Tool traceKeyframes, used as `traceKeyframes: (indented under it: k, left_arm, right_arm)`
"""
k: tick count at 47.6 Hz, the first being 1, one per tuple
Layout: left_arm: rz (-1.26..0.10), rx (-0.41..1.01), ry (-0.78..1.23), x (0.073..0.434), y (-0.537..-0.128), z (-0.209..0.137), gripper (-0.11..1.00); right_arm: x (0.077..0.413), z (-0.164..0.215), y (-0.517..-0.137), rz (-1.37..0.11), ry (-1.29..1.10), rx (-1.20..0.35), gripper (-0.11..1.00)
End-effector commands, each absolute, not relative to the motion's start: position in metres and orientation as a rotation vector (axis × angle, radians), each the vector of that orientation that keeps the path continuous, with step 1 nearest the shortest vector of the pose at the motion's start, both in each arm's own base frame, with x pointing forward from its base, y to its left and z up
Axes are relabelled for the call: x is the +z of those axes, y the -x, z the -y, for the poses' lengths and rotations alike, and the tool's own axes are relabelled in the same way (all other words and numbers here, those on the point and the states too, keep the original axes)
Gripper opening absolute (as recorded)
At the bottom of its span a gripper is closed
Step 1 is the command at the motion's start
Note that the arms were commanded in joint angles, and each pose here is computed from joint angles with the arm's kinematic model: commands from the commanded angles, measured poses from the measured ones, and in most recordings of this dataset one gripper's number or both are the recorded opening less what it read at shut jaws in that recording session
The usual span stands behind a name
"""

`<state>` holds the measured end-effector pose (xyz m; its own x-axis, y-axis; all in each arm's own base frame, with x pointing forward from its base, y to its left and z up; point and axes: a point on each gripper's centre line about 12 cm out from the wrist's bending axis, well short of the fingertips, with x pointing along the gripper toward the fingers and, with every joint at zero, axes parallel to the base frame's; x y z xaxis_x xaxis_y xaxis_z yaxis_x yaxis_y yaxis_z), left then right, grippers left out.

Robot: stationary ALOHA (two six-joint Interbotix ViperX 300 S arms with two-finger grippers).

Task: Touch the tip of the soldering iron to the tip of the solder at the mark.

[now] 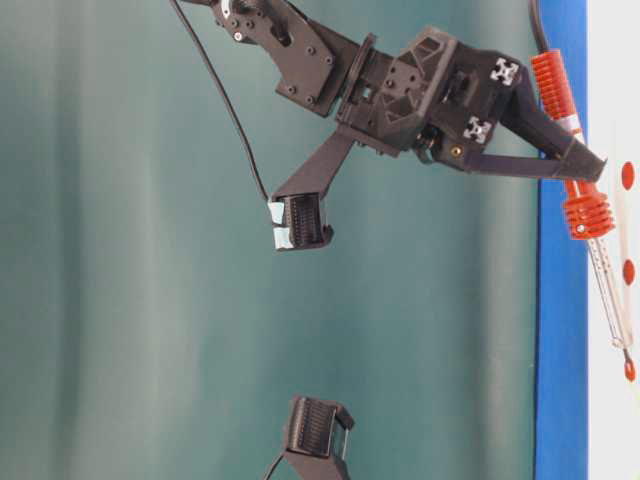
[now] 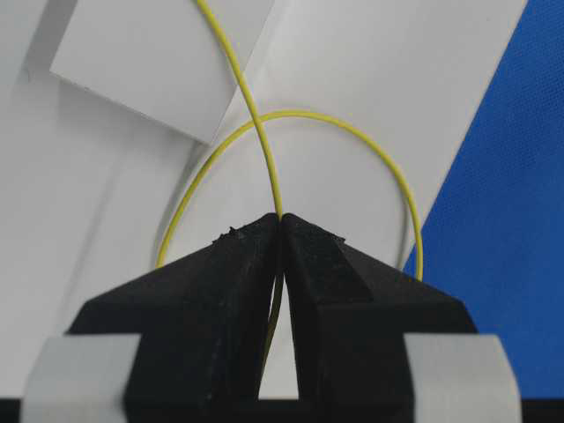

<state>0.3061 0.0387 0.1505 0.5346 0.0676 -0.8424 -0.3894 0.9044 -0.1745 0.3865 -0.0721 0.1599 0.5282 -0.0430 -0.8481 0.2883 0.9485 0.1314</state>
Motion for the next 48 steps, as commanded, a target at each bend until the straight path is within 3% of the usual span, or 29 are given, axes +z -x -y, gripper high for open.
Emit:
traceKeyframes:
  k: [1, 48]
  left_arm:
    - [-0.942, 0.273, 0.358, 0.1604, -0.3126, -0.0397, 0.04]
    - [-0.938, 0.271, 0.355, 0.1636, -0.3184, -0.0404, 0.04]
  right_arm:
    - [0.1735, 0.0733, -0.3934, -0.953, -0.259, -0.198, 0.06]
    - [0.1736, 0.0733, -0.3935, -0.951, -0.259, -0.198, 0.06]
